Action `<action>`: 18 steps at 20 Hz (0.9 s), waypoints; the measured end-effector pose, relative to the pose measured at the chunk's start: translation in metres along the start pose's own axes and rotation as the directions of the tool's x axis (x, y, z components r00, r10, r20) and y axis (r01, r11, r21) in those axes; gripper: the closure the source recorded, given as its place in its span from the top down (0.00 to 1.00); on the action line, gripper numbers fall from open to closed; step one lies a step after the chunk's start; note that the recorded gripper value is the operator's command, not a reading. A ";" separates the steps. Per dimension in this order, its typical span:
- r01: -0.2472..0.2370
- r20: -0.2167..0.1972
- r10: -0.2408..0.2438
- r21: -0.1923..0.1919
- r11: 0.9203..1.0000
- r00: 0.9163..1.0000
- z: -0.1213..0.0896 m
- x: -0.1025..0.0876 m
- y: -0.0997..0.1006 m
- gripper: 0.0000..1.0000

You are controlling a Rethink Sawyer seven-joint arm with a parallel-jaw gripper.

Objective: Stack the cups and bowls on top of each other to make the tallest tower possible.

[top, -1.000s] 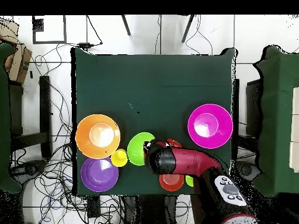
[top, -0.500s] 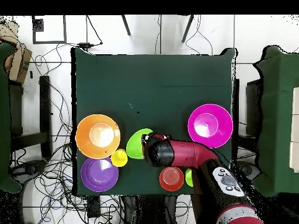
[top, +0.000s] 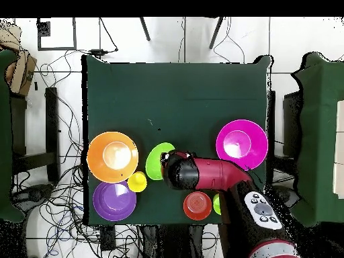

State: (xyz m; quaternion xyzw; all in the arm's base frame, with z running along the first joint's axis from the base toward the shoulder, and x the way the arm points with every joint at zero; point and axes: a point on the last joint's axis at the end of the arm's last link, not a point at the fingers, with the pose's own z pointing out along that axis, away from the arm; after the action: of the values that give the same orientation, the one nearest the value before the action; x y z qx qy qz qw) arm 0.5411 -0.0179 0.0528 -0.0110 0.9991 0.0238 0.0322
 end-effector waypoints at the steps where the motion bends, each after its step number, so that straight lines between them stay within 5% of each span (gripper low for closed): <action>1: 0.001 -0.006 -0.001 0.002 1.000 1.000 -0.003 -0.001 0.000 0.00; 8: 0.016 -0.027 -0.016 0.006 1.000 1.000 -0.023 -0.018 0.001 0.00; 18: 0.029 0.010 -0.029 -0.025 0.999 1.000 -0.026 -0.052 0.006 0.00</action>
State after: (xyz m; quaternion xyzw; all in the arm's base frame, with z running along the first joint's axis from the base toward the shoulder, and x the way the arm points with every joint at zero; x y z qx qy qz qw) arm 0.5907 -0.0117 0.0822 -0.0257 0.9983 0.0359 0.0372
